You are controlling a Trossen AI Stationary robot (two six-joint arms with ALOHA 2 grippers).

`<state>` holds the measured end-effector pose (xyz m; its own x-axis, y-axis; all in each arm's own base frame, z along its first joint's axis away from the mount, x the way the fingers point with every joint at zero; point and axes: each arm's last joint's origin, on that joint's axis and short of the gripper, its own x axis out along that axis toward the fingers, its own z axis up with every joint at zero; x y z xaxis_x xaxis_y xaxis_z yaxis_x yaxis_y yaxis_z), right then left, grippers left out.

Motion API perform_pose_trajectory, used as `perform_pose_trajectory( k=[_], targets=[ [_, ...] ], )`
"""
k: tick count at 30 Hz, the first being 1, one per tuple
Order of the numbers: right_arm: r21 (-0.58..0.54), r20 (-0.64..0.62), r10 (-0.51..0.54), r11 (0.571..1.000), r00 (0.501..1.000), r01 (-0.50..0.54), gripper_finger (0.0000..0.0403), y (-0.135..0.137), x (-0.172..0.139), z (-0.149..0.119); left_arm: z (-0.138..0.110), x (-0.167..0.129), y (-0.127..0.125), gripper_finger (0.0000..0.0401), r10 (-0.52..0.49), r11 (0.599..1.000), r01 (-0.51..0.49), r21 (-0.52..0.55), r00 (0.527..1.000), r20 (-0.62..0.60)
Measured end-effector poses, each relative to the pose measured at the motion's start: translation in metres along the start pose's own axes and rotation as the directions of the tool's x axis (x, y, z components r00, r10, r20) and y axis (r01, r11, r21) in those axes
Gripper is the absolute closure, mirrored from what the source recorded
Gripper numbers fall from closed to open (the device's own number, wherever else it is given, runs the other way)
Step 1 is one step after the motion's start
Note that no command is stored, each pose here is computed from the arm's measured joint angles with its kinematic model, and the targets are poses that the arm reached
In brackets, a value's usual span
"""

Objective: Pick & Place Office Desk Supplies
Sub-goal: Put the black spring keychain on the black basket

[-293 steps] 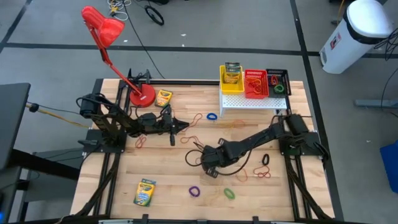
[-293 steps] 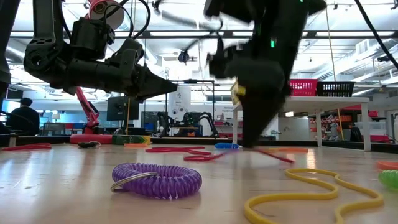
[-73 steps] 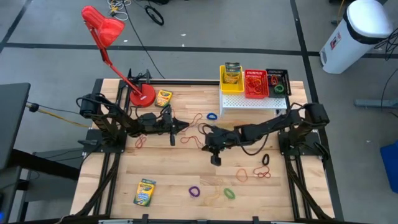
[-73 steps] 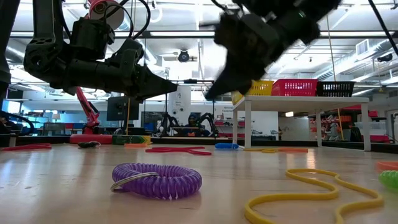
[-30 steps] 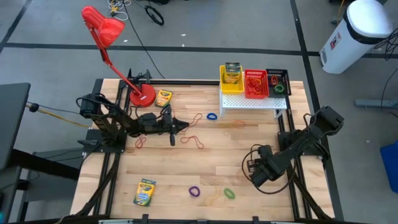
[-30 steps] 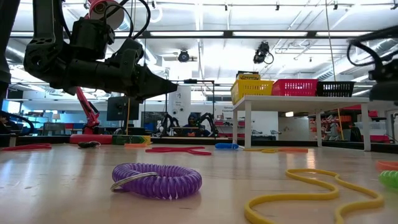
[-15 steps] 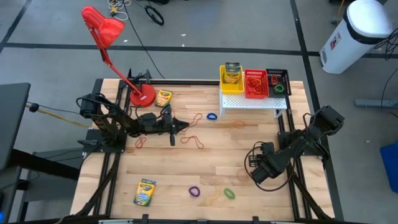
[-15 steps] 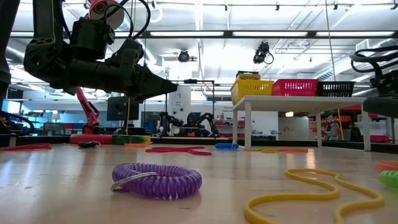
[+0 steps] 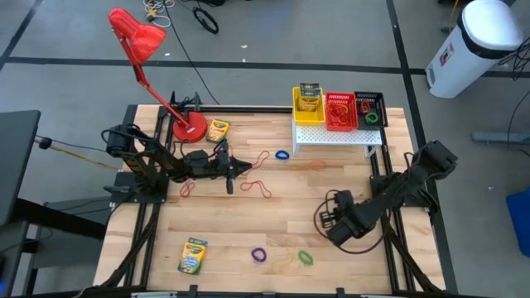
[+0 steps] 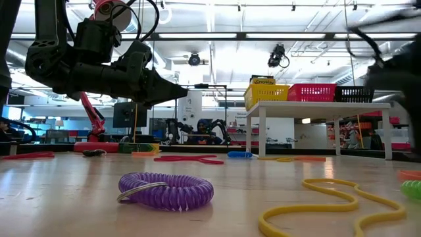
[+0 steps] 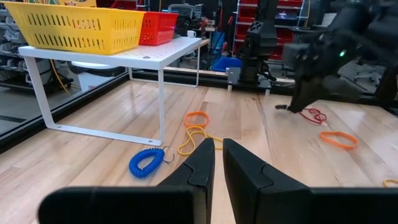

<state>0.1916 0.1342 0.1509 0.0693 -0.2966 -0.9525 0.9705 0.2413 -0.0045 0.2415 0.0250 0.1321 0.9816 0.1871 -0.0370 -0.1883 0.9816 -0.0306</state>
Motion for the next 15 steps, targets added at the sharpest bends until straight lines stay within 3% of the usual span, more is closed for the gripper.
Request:
perform_pose_trajectory(
  k=[4, 8, 15],
  targets=[
    [-0.065, 0.087, 0.092, 0.994, 0.992, -0.087, 0.0379, 0.026, -0.029, 0.017, 0.000, 0.000, 0.000, 0.0363, 0.000, 1.000, 0.000, 0.000, 1.000, 0.000],
    [-0.145, 0.213, 0.115, 0.986, 0.970, -0.085, 0.0386, 0.045, -0.065, 0.046, 0.000, 0.000, 0.000, 0.0363, 0.000, 1.000, 0.000, 0.000, 1.000, 0.000],
    [-0.261, 0.375, 0.030, 0.963, 0.927, 0.075, 0.0382, 0.046, -0.125, 0.125, 0.000, 0.000, 0.000, 0.0363, 0.001, 1.000, -0.001, 0.000, 1.000, 0.000]
  ],
)
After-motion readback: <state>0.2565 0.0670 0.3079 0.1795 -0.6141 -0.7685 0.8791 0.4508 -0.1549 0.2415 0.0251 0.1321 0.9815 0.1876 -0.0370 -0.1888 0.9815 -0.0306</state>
